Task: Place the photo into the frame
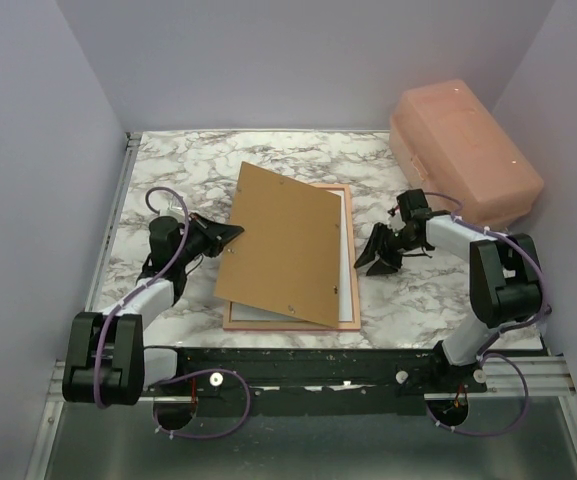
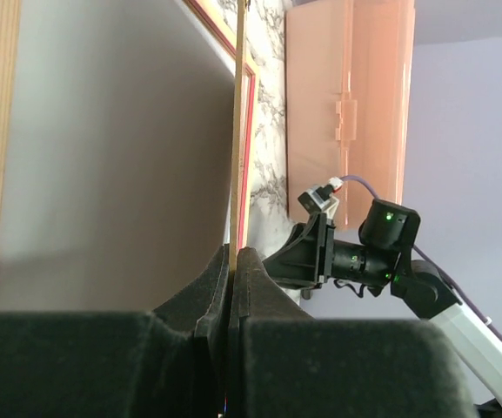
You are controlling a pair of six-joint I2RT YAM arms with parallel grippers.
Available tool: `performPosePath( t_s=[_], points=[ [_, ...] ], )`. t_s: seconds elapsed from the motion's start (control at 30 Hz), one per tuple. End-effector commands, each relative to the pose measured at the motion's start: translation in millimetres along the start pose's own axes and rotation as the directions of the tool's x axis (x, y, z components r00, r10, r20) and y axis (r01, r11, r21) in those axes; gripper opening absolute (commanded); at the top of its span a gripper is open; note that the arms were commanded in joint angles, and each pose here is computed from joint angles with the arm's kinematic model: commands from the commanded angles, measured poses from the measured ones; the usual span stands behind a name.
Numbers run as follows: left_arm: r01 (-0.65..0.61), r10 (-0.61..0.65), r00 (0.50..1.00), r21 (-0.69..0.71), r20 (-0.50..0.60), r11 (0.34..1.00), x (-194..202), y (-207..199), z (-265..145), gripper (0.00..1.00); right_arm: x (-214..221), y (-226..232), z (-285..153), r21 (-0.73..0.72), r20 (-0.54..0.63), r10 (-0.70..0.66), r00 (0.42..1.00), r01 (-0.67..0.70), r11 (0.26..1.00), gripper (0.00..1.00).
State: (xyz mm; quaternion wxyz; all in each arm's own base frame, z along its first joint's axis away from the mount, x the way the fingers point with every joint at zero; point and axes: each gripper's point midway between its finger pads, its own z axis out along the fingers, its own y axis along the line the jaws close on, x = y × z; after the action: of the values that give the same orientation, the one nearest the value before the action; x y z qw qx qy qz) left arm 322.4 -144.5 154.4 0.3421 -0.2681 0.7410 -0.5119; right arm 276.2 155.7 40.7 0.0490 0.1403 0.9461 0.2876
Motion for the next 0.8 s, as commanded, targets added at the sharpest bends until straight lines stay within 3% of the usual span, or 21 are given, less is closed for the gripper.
performPosePath(
  t_s=[0.0, 0.33, 0.77],
  points=[
    [-0.054, 0.052, 0.999, 0.129, 0.016, 0.990, -8.1, -31.8, 8.6, 0.00, 5.2, -5.9, 12.1, -0.025, -0.026, 0.043, 0.999, -0.044, 0.999, 0.48],
    [-0.050, 0.047, 0.999, 0.146, 0.024, 0.988, -2.7, -19.7, 17.5, 0.00, 19.3, -14.9, 21.8, -0.041, -0.049, 0.082, 0.995, -0.084, 0.996, 0.41],
    [-0.079, 0.064, 0.990, 0.119, 0.125, 0.990, -6.3, -6.3, 8.7, 0.00, 34.7, -24.1, 31.8, -0.050, -0.099, 0.100, 0.990, -0.105, 0.993, 0.39]
  ],
)
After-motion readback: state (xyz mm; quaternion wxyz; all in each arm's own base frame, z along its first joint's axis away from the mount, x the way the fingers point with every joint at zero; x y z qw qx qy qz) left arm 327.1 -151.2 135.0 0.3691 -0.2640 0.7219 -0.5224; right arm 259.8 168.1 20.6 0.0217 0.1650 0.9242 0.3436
